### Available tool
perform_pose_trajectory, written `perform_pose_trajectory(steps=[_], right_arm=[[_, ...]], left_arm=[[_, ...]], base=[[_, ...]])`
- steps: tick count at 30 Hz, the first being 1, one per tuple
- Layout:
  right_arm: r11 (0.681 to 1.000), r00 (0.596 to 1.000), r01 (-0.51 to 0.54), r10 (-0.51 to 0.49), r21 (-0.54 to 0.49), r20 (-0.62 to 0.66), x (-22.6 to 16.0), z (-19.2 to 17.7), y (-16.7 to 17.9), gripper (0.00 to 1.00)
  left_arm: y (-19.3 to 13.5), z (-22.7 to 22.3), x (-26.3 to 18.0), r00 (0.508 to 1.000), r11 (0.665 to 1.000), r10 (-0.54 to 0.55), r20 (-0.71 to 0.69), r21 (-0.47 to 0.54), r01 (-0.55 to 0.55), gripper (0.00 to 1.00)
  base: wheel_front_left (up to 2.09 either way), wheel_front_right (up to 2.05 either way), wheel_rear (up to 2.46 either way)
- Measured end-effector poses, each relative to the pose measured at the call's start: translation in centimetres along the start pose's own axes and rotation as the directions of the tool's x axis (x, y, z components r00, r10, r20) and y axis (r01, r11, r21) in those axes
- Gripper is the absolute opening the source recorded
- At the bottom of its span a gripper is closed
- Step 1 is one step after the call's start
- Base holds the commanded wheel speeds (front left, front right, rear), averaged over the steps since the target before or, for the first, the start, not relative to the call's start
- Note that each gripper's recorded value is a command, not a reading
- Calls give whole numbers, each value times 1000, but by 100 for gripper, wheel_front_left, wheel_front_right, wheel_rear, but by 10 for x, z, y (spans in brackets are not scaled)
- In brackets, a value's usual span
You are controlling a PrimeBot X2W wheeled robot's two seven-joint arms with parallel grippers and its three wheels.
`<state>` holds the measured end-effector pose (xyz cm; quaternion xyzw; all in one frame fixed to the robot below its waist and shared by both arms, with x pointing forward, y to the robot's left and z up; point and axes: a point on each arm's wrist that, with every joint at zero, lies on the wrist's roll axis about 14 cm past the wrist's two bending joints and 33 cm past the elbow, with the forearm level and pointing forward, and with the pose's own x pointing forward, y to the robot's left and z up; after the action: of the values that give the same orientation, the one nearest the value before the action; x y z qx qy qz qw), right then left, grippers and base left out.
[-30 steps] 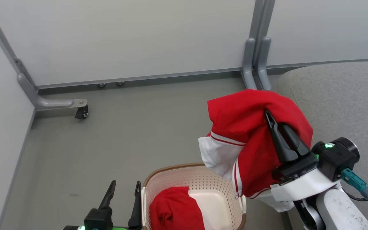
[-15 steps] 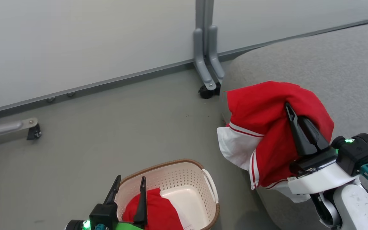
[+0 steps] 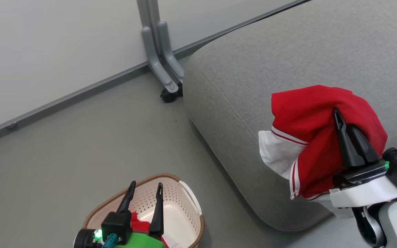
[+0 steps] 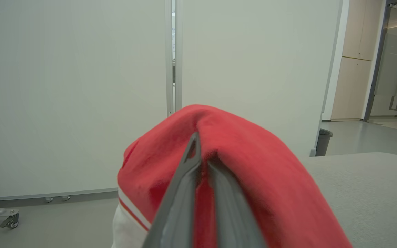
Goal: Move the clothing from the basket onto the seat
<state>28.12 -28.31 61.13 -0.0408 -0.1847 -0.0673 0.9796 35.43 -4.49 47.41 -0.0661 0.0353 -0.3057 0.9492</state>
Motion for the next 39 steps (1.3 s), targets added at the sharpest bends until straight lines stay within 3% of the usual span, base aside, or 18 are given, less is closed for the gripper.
perform_pose_trajectory(steps=[10,21,26,33,39], right_arm=[[990,991,129,-130,-54,-20,-20,3,-38,0],[988,992,122,-124,-99,-14,-11,8,-48,0],[978,993,119,-117,-173,25,11,26,-69,0],[964,985,133,-103,-228,138,70,63,-90,0],[958,990,72,-35,-279,138,130,59,-87,0]], left_arm=[[-27,-9,23,994,994,-105,-24,-13,105,100],[-32,-11,28,992,992,-121,-26,-24,120,100],[-42,-11,31,987,987,-159,-19,-4,159,100],[-45,1,50,983,984,-180,43,20,179,100],[-28,1,68,986,988,-152,70,33,150,100]], base=[[0,0,0],[0,0,0],[0,0,0],[0,0,0],[0,0,0]])
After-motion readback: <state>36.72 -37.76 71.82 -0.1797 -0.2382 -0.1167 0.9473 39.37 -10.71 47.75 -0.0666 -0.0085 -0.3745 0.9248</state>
